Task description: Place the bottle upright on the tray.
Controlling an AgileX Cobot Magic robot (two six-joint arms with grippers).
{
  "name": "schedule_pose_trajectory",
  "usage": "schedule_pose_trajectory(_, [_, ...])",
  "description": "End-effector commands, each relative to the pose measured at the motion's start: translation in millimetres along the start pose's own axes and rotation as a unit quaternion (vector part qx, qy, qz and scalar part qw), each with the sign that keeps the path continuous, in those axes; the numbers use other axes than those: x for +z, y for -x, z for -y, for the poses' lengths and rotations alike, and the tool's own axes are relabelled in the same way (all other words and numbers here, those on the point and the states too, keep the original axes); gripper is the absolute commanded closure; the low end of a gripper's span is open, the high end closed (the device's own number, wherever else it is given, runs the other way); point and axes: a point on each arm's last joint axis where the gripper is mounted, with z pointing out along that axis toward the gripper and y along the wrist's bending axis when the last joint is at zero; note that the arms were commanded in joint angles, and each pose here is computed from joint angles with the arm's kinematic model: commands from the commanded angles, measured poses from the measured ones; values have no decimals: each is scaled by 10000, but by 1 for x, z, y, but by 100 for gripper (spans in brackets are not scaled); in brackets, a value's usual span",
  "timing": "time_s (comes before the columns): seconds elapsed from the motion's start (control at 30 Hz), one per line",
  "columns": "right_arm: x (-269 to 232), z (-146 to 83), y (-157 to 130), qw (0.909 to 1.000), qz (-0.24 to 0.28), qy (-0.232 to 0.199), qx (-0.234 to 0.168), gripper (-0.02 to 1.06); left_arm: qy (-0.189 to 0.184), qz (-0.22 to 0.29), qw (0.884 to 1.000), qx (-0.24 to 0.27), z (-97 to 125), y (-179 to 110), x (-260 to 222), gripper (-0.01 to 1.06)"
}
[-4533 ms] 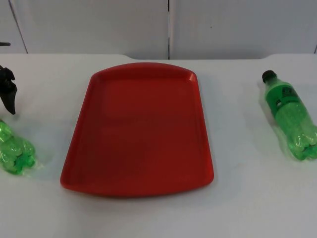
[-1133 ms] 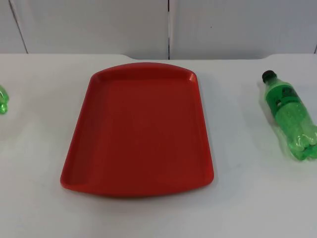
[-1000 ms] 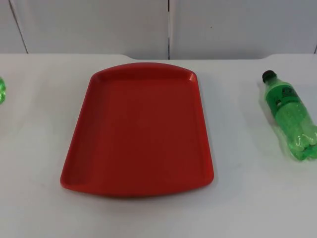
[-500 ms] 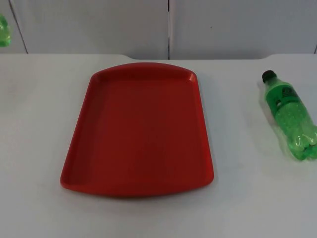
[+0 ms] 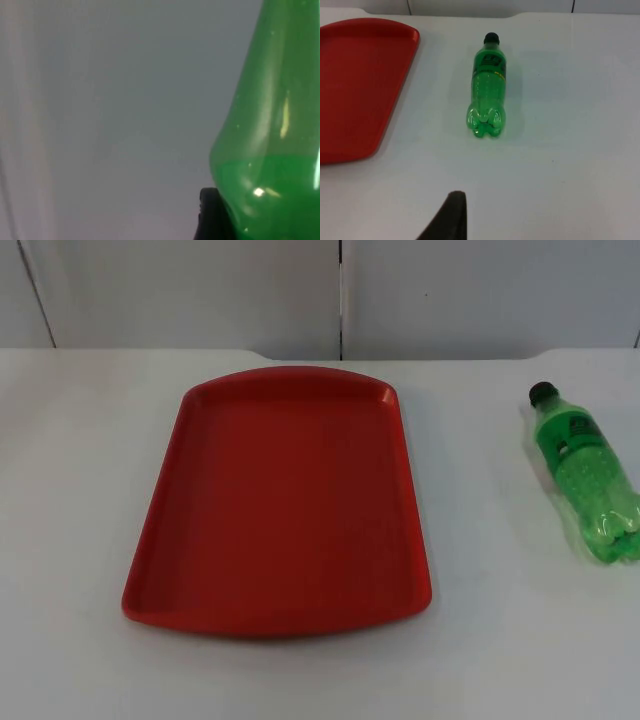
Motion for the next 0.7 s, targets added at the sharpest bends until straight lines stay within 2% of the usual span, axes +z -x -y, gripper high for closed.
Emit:
schedule_pose_trajectory(0.0, [0, 0, 1, 10000, 45, -12, 18, -1, -301, 493, 9981, 202, 15, 4, -4, 105])
schedule_pose_trajectory(0.2, [0, 0, 1, 10000, 45, -12, 18, -1, -972, 1377, 9854, 221, 33, -13, -14, 105])
schedule_pose_trajectory(0.23, [0, 0, 1, 10000, 45, -12, 18, -1, -972, 1377, 9854, 221, 33, -13, -14, 105])
schedule_pose_trajectory(0.3, [0, 0, 1, 10000, 45, -12, 18, -1, -1218, 1507, 9808, 233, 36, -24, -16, 105])
schedule_pose_trajectory(0.4, [0, 0, 1, 10000, 45, -12, 18, -1, -1427, 1524, 9774, 345, 40, -34, -14, 105])
schedule_pose_trajectory(0.5, [0, 0, 1, 10000, 45, -12, 18, -1, -1715, 1332, 9747, 532, 48, -58, -4, 105])
schedule_pose_trajectory(0.67, [0, 0, 1, 10000, 45, -12, 18, -1, -1887, 1277, 9724, 499, 52, -78, 5, 105])
